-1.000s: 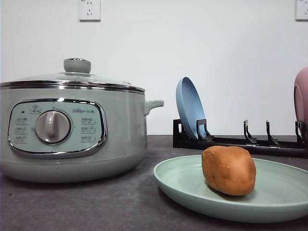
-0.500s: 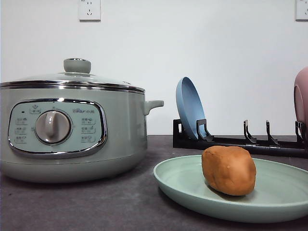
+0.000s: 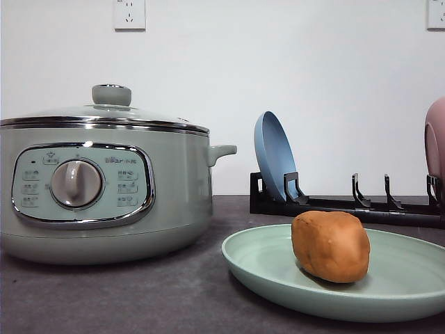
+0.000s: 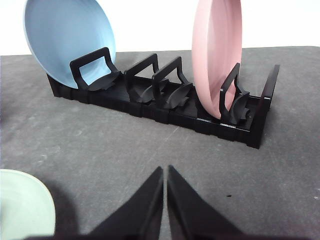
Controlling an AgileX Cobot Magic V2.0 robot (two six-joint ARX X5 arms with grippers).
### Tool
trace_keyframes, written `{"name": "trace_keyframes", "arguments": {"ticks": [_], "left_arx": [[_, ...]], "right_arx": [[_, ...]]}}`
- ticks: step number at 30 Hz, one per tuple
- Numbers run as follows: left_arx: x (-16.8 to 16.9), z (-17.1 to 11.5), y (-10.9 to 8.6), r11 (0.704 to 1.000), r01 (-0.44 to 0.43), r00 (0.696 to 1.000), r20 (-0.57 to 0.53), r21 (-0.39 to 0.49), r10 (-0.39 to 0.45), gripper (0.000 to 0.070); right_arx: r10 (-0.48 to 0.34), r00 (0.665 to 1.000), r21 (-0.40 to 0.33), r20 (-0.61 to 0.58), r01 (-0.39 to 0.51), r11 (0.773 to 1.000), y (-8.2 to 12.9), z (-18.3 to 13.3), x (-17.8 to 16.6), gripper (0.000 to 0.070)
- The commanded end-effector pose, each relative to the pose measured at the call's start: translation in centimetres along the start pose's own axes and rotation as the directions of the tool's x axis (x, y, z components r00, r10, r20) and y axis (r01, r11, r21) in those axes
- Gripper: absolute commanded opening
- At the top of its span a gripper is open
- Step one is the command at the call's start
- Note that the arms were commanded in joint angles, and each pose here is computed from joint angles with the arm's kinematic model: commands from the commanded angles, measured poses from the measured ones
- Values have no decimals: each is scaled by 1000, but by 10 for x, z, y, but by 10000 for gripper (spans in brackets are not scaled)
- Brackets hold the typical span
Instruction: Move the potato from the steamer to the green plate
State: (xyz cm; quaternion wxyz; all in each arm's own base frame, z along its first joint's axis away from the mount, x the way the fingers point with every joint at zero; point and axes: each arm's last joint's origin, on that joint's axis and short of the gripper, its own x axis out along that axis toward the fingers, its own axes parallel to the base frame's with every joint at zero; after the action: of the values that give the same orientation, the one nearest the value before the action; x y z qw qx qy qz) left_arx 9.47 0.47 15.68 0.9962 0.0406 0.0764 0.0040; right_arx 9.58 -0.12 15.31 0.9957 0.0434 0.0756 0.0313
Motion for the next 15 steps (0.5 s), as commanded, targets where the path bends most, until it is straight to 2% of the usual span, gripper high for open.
{"name": "trace_keyframes", "arguments": {"ticks": [1,15], "left_arx": [[2,-7,0,1000,-2,1000,-26,-7,2,0],[2,-7,0,1000,-2,1000,-26,-7,2,0]], "right_arx": [[2,1000,-1,0,-2,1000,0,-1,0,0],[2,1000,-1,0,-2,1000,0,-1,0,0]]}}
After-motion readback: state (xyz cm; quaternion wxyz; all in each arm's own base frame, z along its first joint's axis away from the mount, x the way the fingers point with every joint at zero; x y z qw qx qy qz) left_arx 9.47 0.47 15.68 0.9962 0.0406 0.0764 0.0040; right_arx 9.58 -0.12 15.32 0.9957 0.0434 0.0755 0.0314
